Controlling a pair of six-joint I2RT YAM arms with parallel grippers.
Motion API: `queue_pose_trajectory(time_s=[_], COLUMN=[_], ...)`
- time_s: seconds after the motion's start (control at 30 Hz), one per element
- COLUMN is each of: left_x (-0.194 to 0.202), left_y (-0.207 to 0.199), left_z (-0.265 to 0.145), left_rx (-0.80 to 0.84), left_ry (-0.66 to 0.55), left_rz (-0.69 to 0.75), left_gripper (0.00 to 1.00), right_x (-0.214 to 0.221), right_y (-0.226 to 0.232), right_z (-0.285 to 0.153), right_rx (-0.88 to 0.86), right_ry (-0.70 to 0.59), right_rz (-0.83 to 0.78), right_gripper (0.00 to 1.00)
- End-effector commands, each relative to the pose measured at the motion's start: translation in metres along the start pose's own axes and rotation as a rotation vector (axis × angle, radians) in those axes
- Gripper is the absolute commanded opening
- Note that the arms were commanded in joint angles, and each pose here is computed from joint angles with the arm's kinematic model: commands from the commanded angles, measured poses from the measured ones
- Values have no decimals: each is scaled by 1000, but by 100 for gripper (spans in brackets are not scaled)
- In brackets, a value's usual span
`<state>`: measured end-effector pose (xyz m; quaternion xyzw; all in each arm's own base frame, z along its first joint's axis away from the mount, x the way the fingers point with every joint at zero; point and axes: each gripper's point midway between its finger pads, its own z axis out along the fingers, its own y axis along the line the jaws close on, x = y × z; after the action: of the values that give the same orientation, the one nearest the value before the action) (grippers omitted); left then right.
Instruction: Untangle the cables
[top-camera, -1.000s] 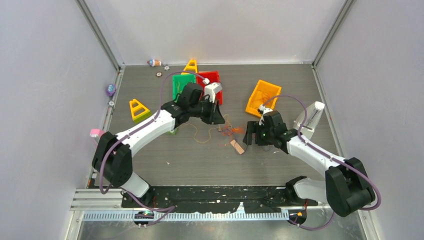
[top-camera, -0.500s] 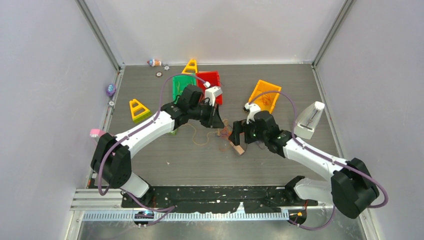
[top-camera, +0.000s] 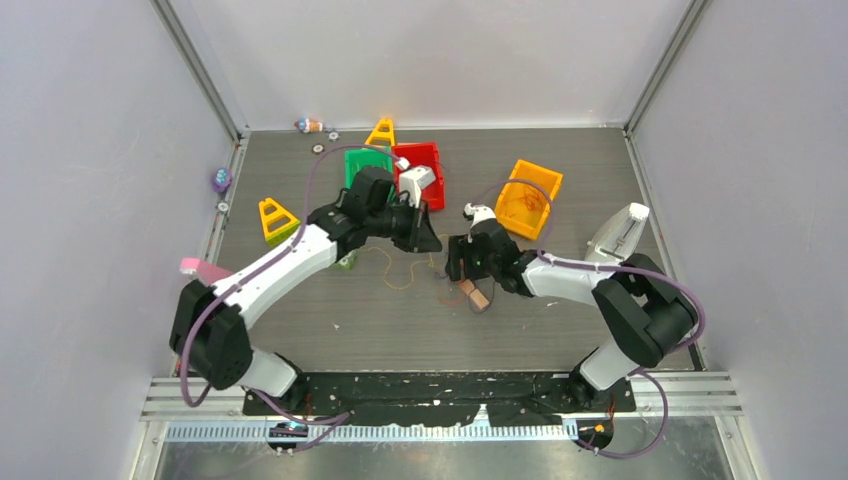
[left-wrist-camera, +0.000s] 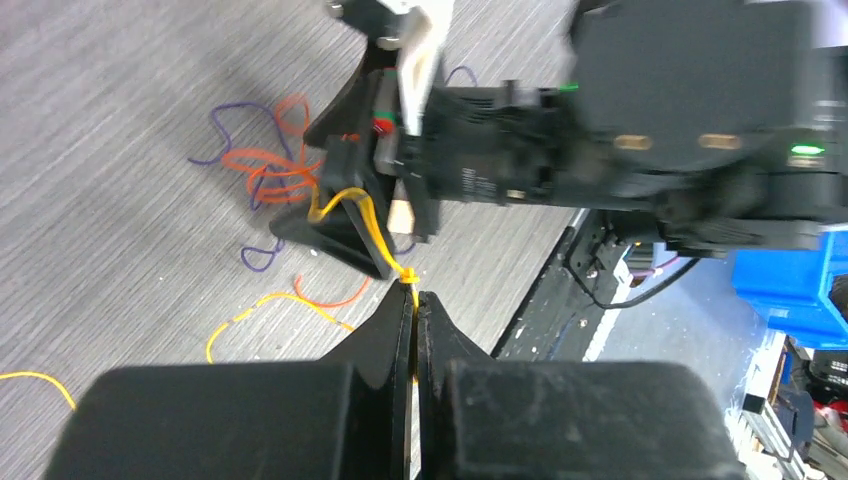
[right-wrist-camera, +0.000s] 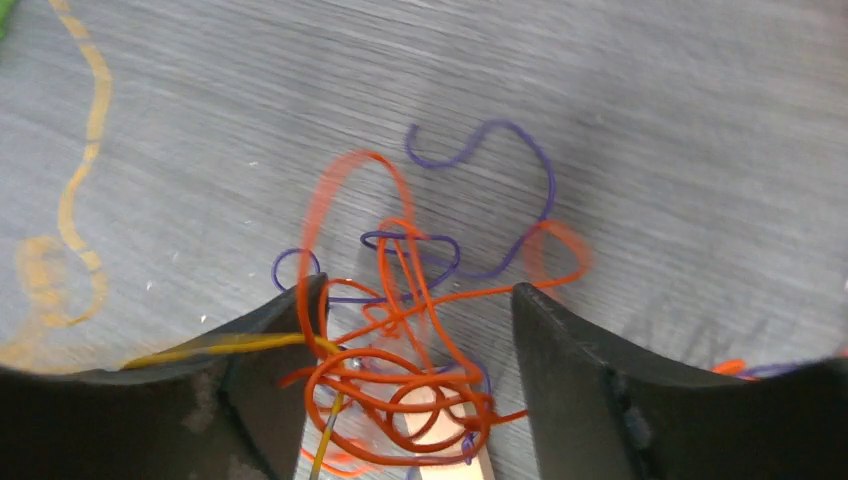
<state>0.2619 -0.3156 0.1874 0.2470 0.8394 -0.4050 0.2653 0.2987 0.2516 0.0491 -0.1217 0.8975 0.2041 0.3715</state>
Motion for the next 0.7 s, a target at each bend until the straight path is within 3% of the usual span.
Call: queue_pose_trajectory(time_s=[0.0, 0.17, 0.33, 0.4, 0.53, 0.67], left_x=[-55, -67, -42, -30, -17, -17], left_y=[-21, 22, 64, 85, 120, 119], left_z=[-58, -107, -118, -122, -148, -151], left_rx=[-2, -154, -290, -370, -490, -462], left_ry=[-236, -405, -381, -382, -494, -513], left_rz=[37, -52, -145, -206, -316, -280], left_gripper=[0, 0, 0, 0, 0, 0], right_x=[1, 10, 13, 9, 3, 2], right_y=[-29, -62, -91, -97, -108, -104], right_z=[-2, -27, -49, -57, -69, -71], right_rx=[161, 242, 287, 303, 345, 305], right_ry=[-39, -82, -125, -138, -147, -131], right_rz=[108, 203, 275, 275, 277, 252], right_gripper=[62, 49, 16, 16, 26, 31])
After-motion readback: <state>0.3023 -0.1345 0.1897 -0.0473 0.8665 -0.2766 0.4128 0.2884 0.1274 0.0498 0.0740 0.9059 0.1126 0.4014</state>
